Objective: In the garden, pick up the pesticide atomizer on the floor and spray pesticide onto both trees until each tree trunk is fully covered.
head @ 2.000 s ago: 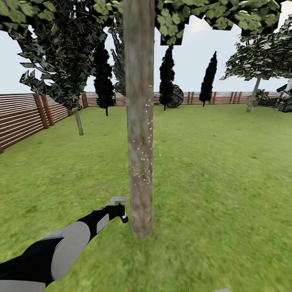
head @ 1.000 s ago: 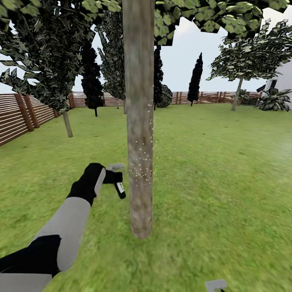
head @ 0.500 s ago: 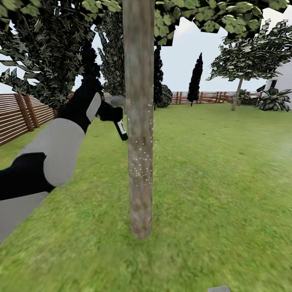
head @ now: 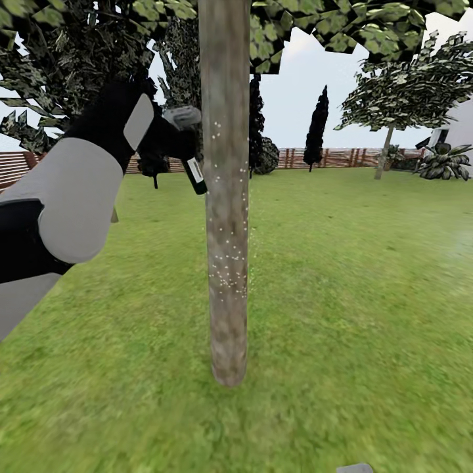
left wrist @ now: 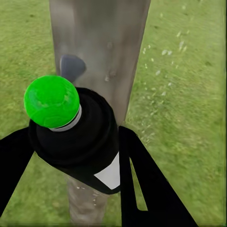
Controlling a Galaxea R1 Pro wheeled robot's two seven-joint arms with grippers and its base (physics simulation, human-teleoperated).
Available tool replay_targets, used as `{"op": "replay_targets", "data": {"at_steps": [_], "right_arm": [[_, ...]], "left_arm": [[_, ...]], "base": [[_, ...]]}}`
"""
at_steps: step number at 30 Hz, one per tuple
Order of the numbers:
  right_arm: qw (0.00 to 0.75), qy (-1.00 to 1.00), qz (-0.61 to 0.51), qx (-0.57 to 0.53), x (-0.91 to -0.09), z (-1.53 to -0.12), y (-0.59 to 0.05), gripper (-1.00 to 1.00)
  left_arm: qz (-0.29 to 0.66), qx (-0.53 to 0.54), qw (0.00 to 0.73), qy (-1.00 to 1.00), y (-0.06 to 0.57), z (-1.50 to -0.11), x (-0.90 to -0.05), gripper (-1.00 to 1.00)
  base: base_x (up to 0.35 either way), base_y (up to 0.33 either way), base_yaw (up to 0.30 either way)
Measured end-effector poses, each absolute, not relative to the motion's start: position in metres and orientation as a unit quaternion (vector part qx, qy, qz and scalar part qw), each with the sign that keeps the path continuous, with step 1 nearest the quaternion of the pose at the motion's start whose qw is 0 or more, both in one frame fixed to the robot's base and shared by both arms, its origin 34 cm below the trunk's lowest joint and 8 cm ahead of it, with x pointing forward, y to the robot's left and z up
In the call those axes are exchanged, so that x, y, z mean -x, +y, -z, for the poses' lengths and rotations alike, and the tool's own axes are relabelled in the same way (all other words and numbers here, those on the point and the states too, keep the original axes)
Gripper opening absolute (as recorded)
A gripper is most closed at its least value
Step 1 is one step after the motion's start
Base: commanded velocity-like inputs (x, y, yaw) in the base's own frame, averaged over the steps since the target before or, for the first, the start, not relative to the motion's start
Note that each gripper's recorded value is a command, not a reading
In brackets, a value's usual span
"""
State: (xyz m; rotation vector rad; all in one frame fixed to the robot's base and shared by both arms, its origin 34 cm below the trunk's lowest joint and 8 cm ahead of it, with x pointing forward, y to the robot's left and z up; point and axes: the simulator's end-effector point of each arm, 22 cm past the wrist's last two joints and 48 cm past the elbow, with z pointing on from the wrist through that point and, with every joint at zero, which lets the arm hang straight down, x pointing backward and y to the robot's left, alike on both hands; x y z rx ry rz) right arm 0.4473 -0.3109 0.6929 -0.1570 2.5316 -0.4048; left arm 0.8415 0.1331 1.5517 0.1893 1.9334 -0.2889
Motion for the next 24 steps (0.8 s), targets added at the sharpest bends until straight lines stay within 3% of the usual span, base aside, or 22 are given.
{"op": "replay_targets", "data": {"at_steps": [10,24], "right_arm": [[0.282,0.946,0.151,0.059,-0.447,-0.693,-0.31,1.0],[0.282,0.946,0.15,0.059,-0.446,-0.693,-0.309,1.0]], "left_arm": [[0.154,-0.083,0.44,0.881,0.106,-1.434,-0.845,-1.0],[0.162,-0.057,0.4,0.9,0.108,-1.236,-0.855,-1.0]], "base": [[0.0,0.0,0.0],[0.0,0.0,0.0]]}}
